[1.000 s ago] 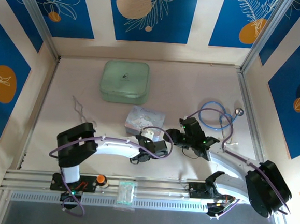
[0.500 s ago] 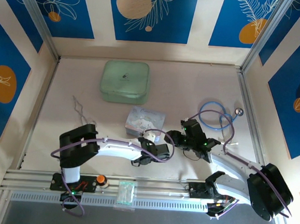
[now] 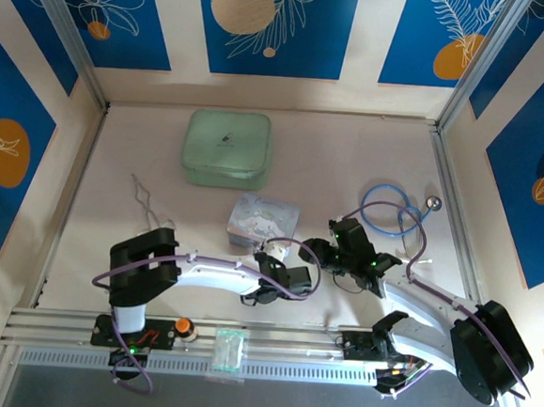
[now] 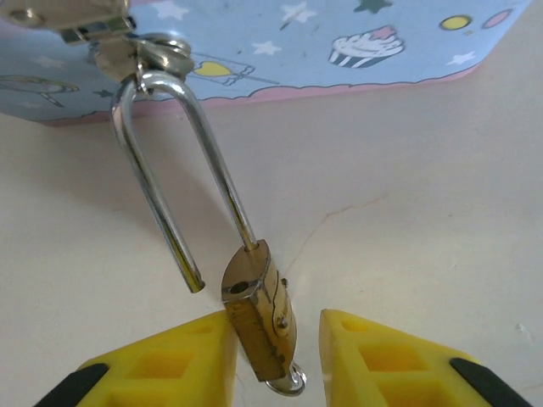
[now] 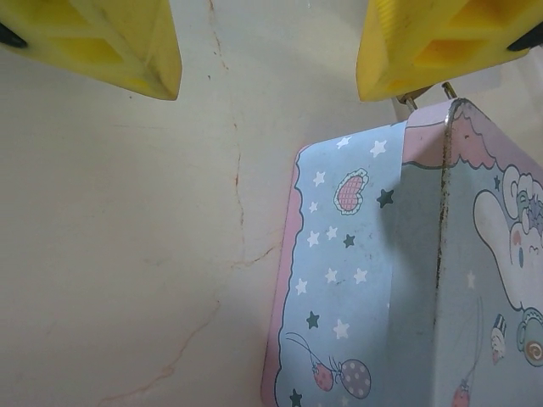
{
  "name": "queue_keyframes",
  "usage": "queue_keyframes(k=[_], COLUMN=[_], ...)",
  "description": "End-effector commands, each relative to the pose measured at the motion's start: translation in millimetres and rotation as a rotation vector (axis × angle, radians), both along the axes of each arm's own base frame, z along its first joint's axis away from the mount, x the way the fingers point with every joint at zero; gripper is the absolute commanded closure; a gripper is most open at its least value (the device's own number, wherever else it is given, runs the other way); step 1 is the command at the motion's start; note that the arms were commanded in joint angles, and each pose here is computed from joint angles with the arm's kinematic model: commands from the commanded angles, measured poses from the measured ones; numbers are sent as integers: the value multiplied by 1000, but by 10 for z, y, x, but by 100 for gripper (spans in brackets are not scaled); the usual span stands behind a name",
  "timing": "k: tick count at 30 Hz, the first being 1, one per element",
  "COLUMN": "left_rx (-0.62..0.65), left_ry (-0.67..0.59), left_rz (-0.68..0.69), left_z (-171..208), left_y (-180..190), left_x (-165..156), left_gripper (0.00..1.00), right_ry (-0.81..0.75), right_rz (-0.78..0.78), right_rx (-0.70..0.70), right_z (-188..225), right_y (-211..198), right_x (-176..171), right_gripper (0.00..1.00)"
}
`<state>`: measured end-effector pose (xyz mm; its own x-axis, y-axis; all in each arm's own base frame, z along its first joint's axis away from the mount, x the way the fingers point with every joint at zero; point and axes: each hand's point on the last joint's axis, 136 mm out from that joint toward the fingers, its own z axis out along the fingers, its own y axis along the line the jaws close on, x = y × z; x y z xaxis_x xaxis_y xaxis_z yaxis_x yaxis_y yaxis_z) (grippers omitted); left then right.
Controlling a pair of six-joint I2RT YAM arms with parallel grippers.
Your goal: Unlock the padlock with the key
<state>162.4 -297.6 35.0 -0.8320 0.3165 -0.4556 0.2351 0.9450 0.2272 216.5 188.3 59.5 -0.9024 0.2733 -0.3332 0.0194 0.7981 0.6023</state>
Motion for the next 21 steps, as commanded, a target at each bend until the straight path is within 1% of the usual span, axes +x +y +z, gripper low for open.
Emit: queue_keyframes(k=[1, 3, 8, 14, 16, 17, 18, 19, 21], left_rx=[91, 130, 181, 154, 111, 80, 49, 21, -35], left_ry=[-35, -31, -36, -52, -69, -80, -92, -104, -137], left_rz=[-18, -28, -42, -44, -43, -44, -40, -39, -30], left_z=[58, 37, 46, 89, 155, 213, 284, 353, 517], left_y=[28, 23, -17, -26, -14, -11, 3, 11, 66], left_x=[4, 7, 6, 8, 15, 24, 41, 58, 108], left_gripper=[71, 73, 74, 72, 65, 59, 52, 44, 17], right_ry=[20, 25, 28, 1, -43, -65, -74, -75, -80], right_rz=[-14, -19, -23, -10, 18, 29, 27, 32, 62], right_rx=[-14, -18, -22, -9, 13, 28, 38, 37, 13], right_z=[-66, -83, -102, -52, 14, 51, 69, 80, 111], right_y=[-45, -60, -85, -84, -57, -51, -62, -78, -106], right_x=[-58, -66, -94, -113, -131, -146, -165, -184, -231], right_gripper=[43, 43, 43, 43, 42, 33, 3, 1, 1])
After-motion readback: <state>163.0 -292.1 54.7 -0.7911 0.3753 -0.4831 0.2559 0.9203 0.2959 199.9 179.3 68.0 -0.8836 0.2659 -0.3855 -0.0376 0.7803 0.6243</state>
